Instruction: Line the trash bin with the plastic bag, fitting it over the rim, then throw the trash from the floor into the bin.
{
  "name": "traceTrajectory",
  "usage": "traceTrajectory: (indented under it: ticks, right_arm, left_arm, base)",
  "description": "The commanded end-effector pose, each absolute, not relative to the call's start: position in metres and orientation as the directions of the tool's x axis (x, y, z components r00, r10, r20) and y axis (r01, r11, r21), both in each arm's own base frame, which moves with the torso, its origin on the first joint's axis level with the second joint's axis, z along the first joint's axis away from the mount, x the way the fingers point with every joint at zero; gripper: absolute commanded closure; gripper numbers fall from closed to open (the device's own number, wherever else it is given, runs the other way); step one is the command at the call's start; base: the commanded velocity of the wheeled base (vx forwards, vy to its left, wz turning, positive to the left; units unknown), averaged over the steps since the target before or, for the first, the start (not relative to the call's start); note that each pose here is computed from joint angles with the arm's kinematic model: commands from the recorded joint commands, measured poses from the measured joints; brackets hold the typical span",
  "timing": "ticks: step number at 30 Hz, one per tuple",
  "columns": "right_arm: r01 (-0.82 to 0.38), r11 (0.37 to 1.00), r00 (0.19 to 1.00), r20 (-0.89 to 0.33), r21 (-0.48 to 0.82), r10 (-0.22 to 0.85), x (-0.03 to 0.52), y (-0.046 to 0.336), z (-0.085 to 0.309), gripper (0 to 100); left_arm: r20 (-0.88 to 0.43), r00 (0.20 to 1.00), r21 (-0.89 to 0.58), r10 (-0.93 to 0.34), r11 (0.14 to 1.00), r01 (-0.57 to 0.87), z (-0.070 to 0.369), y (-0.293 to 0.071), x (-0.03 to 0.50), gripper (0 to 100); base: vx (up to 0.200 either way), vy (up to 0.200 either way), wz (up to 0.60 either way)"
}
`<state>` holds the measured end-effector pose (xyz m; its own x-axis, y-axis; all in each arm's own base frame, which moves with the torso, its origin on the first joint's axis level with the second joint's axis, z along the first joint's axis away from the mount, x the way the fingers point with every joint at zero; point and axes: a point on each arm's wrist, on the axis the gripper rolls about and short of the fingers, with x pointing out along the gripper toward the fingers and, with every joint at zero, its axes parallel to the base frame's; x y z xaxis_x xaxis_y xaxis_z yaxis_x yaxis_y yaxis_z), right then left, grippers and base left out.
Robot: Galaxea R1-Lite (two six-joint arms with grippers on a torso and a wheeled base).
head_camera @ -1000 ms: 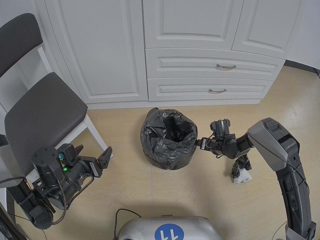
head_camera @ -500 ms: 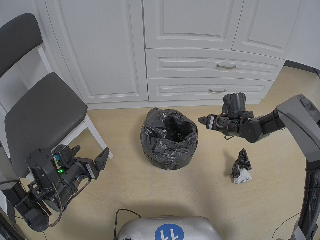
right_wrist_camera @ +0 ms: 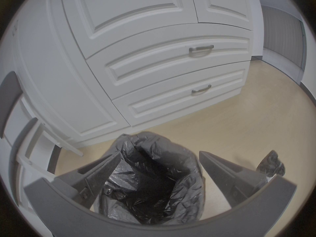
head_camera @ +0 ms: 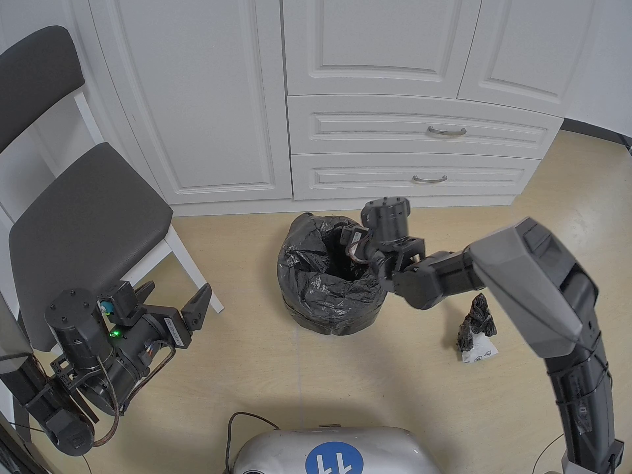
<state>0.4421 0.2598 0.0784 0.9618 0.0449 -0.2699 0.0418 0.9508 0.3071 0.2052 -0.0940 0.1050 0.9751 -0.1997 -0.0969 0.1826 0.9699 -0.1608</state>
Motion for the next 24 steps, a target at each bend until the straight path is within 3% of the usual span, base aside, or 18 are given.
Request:
traceTrajectory:
  ticks: [1, 4, 12, 16, 24]
  right_arm:
    - [0.045, 0.967, 0.942, -0.333, 0.25, 0.043, 0.442, 0.285, 0.018, 0]
    - [0.042, 0.972, 0.936, -0.35, 0.232, 0.043, 0.437, 0.284, 0.016, 0]
    - [-0.069, 0.997, 0.87, -0.488, 0.026, 0.073, 0.398, 0.262, 0.007, 0]
    - [-0.152, 0.988, 0.843, -0.52, 0.01, 0.135, 0.383, 0.258, 0.011, 0]
    - [-0.184, 0.983, 0.85, -0.502, -0.005, 0.157, 0.377, 0.261, 0.007, 0]
  left_arm:
    - [-0.088, 0.977, -0.165, -0.193, 0.97, 0.177, 0.107, -0.093, 0.206, 0]
    - [-0.089, 0.977, -0.164, -0.193, 0.97, 0.177, 0.106, -0.093, 0.206, 0]
    - [-0.086, 0.977, -0.165, -0.193, 0.97, 0.177, 0.107, -0.093, 0.206, 0]
    - [-0.067, 0.978, -0.172, -0.196, 0.968, 0.182, 0.112, -0.092, 0.204, 0]
    - [-0.062, 0.979, -0.173, -0.194, 0.968, 0.181, 0.113, -0.091, 0.204, 0]
  base:
    - [0.0, 0.0, 0.0]
    - [0.0, 0.0, 0.0]
    - [0.0, 0.0, 0.0]
    - [0.0, 0.0, 0.0]
    - [0.0, 0.0, 0.0]
